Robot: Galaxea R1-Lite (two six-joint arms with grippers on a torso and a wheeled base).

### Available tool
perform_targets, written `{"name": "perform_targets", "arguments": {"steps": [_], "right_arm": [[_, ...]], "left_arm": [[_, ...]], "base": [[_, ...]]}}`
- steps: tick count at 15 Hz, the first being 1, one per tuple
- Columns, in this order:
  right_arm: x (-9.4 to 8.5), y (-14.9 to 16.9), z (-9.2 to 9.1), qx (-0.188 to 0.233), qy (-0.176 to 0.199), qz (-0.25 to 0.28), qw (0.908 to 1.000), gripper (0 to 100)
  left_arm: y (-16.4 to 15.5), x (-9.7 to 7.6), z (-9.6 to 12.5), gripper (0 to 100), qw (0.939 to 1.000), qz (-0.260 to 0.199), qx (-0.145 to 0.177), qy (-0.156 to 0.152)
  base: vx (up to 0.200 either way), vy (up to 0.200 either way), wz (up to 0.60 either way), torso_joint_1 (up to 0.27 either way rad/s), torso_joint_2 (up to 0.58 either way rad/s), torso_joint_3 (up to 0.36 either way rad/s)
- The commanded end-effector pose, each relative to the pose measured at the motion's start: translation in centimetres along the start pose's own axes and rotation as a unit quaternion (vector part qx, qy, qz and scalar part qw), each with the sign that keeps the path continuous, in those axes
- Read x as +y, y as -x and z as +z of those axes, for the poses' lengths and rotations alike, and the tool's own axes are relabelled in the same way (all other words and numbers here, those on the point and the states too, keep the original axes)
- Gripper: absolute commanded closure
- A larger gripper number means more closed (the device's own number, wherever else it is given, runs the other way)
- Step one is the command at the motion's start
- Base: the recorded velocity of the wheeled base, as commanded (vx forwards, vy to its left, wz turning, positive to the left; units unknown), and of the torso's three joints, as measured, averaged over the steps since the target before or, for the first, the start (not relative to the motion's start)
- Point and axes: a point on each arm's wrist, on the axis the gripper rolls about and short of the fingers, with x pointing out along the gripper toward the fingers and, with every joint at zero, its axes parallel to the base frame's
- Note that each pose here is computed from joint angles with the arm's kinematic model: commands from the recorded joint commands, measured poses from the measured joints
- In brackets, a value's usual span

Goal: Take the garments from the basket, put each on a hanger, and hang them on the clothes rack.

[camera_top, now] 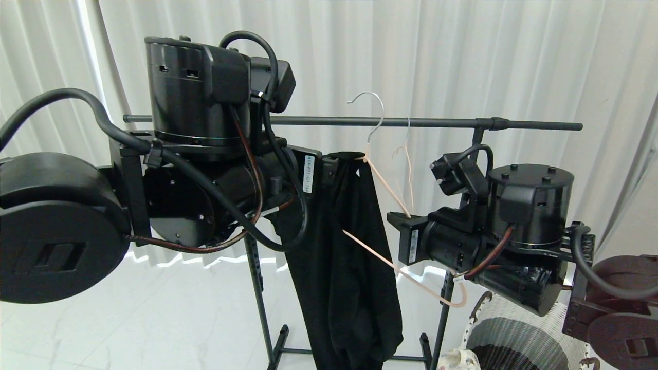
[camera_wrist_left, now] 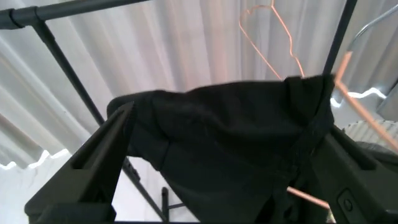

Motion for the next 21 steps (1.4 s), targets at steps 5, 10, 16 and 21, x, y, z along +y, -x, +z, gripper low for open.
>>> {"name": "perform_targets", "arguments": {"steps": [5, 10, 16, 21], "right_arm": [[0.1, 0.8, 1.2, -0.028, -0.003, -0.007, 0.9996, 100], [-0.7, 1.4, 1.5, -0.033, 0.031, -0.016, 0.9988, 100], [-2.4, 4.9, -0.9, 0.025, 0.091, 0.063, 0.9936, 100], [-2.9, 8.5, -3.7, 0.064, 0.168, 0.151, 0.972, 100]], "left_arm": [[0.2, -0.7, -2.3, 0, 0.9988, -0.011, 0.017, -0.045], [2.9, -0.1, -3.9, 0, 0.9949, -0.057, -0.009, -0.082], [8.4, 4.7, -3.4, 0, 0.971, -0.186, -0.04, -0.145], [11.8, 5.1, -5.1, 0, 0.9203, -0.366, 0.004, -0.137]], "base": [[0.0, 0.0, 0.0, 0.0, 0.0, 0.0], [0.0, 0.0, 0.0, 0.0, 0.0, 0.0], [0.0, 0.0, 0.0, 0.0, 0.0, 0.0], [0.0, 0.0, 0.0, 0.0, 0.0, 0.0]]}}
